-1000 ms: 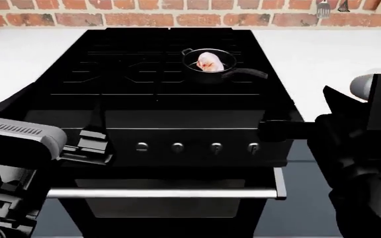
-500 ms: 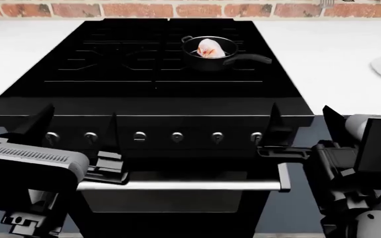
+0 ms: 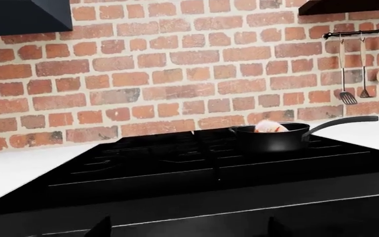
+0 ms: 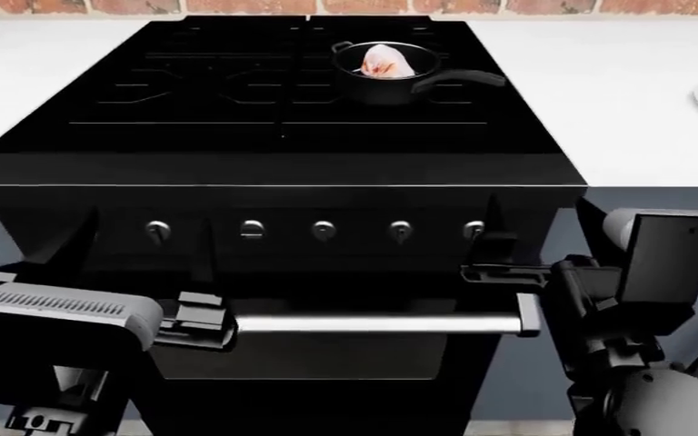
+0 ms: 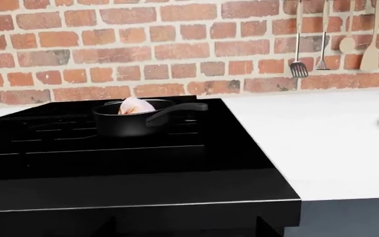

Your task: Frozen meat rests on a plate on the counter. Retrieve the meat and place it in a pot on a burner. Then turn the burner on.

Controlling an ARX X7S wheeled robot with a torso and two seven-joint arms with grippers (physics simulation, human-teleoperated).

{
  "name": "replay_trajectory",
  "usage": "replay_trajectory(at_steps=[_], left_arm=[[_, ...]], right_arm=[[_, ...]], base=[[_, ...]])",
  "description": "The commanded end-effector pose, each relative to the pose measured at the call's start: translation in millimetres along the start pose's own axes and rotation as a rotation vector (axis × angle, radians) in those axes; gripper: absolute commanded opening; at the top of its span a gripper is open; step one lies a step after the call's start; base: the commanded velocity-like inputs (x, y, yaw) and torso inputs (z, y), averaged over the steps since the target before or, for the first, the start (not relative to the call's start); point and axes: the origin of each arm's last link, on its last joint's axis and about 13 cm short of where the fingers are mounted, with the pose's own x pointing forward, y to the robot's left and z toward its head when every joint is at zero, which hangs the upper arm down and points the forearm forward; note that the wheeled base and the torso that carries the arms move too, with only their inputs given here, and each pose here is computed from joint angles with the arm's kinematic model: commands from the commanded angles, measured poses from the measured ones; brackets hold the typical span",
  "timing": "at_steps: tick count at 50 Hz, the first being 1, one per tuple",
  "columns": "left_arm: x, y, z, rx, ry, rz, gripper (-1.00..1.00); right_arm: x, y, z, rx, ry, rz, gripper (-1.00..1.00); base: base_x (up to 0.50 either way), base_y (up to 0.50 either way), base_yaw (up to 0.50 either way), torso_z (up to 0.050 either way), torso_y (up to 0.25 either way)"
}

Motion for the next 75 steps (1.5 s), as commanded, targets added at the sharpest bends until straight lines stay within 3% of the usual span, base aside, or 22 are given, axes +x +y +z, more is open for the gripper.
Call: replay_trajectory(at_steps=[1,56,75], left_arm=[[0,0.3,-4,-0.004,0.008,0.003,1.0],[1,-2.7,-7,0.001,0.014,0.003,1.0],[0,-1.3,-15,-0.028,0.02,0.005,1.0]], right_arm=[[12,-2.2,-4,-0.011,0.027,0.002,1.0],[15,-3.7,-4,-0.013,0.048,0.029,1.0],[43,-3.0,-16,-0.025,0.099,0.034,1.0]], base=[[0.0,0.0,0.0,-0.05,0.0],[0.0,0.0,0.0,-0.05,0.0],[0.0,0.0,0.0,0.0,0.0]])
